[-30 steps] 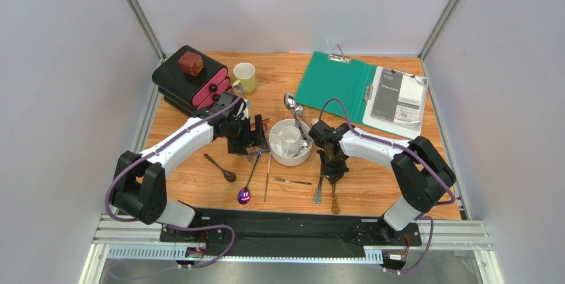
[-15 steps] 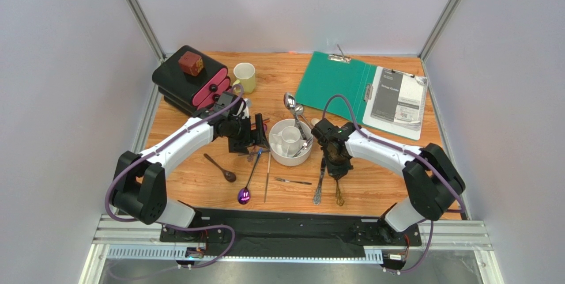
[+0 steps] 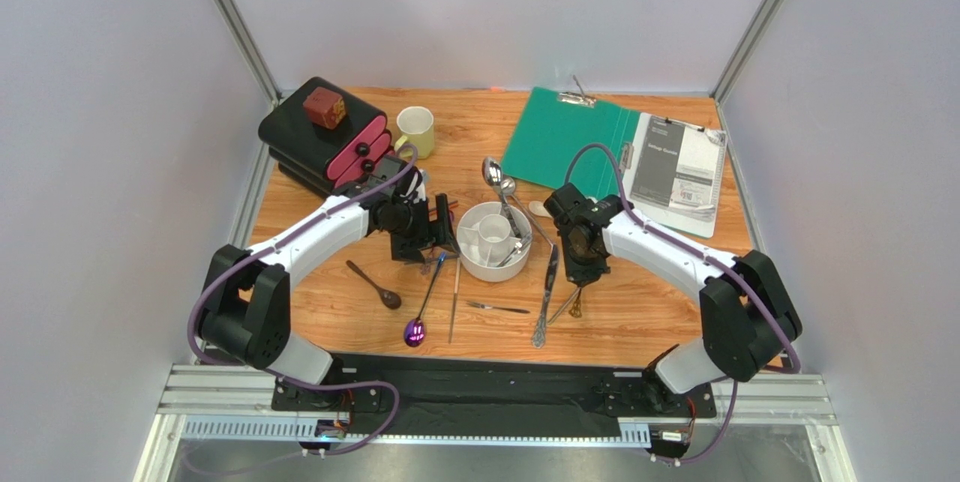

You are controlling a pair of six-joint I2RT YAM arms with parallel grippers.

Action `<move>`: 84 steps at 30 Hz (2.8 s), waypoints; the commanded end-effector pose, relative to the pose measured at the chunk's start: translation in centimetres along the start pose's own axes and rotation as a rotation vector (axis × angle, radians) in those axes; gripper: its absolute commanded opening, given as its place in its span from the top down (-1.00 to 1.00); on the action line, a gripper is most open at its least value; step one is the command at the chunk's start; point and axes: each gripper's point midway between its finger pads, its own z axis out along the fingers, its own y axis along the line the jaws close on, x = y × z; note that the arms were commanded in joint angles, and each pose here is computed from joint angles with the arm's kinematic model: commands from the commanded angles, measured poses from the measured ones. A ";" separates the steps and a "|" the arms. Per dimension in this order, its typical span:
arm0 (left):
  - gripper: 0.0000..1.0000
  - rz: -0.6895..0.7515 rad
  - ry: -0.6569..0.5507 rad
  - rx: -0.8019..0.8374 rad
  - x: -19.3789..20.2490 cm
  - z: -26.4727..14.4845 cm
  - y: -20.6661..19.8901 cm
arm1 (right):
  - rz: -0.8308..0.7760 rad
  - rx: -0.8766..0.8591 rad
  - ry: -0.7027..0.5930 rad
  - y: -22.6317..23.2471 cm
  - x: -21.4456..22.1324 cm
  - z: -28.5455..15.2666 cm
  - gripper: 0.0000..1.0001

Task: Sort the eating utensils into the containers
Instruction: Pick up the spoon from the center of the board.

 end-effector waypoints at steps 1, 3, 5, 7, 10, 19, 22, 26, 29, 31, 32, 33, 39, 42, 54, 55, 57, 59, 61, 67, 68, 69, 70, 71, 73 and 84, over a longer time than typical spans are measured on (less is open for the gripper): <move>-0.79 0.002 -0.030 0.039 -1.3 -0.5 -1.4 | -0.001 0.001 0.049 -0.2 0.2 2.0 1.00; -0.80 0.004 -0.029 0.038 -1.3 -0.5 -1.4 | -0.010 -0.007 0.064 0.1 0.4 2.6 1.00; -0.80 0.005 -0.025 0.033 -1.2 -0.6 -1.3 | -0.012 -0.006 0.081 0.3 0.4 3.2 1.00; -0.80 0.009 -0.027 0.026 -1.1 -0.7 -1.1 | -0.010 -0.002 0.095 0.5 0.3 3.7 1.00; -0.80 0.027 -0.037 0.017 -1.0 -1.1 -0.9 | 0.000 -0.005 0.101 0.7 0.1 3.5 0.93; -0.80 0.072 -0.052 -0.003 -1.1 -1.7 -0.5 | 0.013 0.026 0.064 0.5 -1.5 2.6 0.32; -0.80 0.073 -0.051 0.004 -1.2 -1.6 -0.6 | 0.005 0.026 0.080 0.8 -1.6 3.0 0.29; -0.80 0.072 -0.045 0.015 -1.3 -1.3 -0.9 | 0.016 0.040 0.102 0.7 -1.5 3.2 0.30; -0.79 0.064 -0.029 0.015 -1.2 -0.9 -0.8 | 0.028 0.049 0.096 0.3 -1.3 3.2 0.28; -0.79 0.064 -0.027 0.016 -1.3 -0.8 -0.8 | 0.037 0.047 0.092 -0.1 -1.0 3.1 0.29; -0.80 0.064 -0.033 0.017 -1.5 -0.9 -1.0 | 0.042 0.044 0.087 -0.2 -1.0 2.9 0.29; -0.80 0.063 -0.031 0.015 -1.5 -0.8 -1.0 | 0.050 0.037 0.071 -0.4 -1.1 2.5 0.29; -0.80 0.046 0.006 0.022 -1.9 0.3 -1.2 | 0.081 0.024 0.089 -1.1 -0.4 3.2 0.28; -0.79 0.044 0.011 0.027 -2.2 0.5 -1.5 | 0.095 0.001 0.116 -1.0 0.2 4.2 0.28; -0.79 0.065 0.007 0.005 -1.8 -0.1 -1.0 | 0.103 -0.128 0.221 1.0 1.7 5.5 0.99; -0.79 0.066 0.007 0.004 -1.8 -0.2 -1.0 | 0.103 -0.121 0.211 0.9 1.5 5.4 1.00; -0.79 0.074 -0.001 0.005 -1.8 -0.4 -1.0 | 0.107 -0.113 0.195 0.7 1.2 4.8 0.99; -0.79 0.080 -0.011 0.006 -1.9 -0.6 -1.1 | 0.114 -0.102 0.163 0.4 0.4 4.0 1.00; -0.79 0.084 -0.019 0.009 -2.0 -0.7 -1.1 | 0.116 -0.098 0.135 0.3 -0.4 3.1 1.00; -0.80 0.075 -0.047 0.003 -2.3 -1.0 -0.7 | 0.139 -0.109 -0.030 0.0 -4.1 -1.4 1.00; -0.80 0.073 -0.054 0.005 -2.4 -1.0 -0.7 | 0.141 -0.115 -0.052 -0.1 -4.5 -2.2 1.00; -0.80 0.060 -0.057 0.004 -2.4 -1.1 -0.5 | 0.143 -0.111 -0.074 -0.2 -5.0 -2.8 1.00; -0.81 0.057 -0.057 0.007 -2.4 -1.0 -0.5 | 0.142 -0.109 -0.093 -0.4 -5.3 -3.7 1.00; -0.80 0.050 -0.057 0.011 -2.5 -0.9 -0.5 | 0.143 -0.118 -0.133 -0.4 -6.4 -4.9 1.00; -0.81 0.032 -0.044 0.022 -2.3 -0.7 -0.4 | 0.130 -0.122 -0.184 -0.6 -7.4 -6.4 1.00; -0.80 -0.009 -0.016 0.040 -2.9 0.1 -0.9 | -0.007 -0.348 -0.577 4.2 -19.5 -14.9 1.00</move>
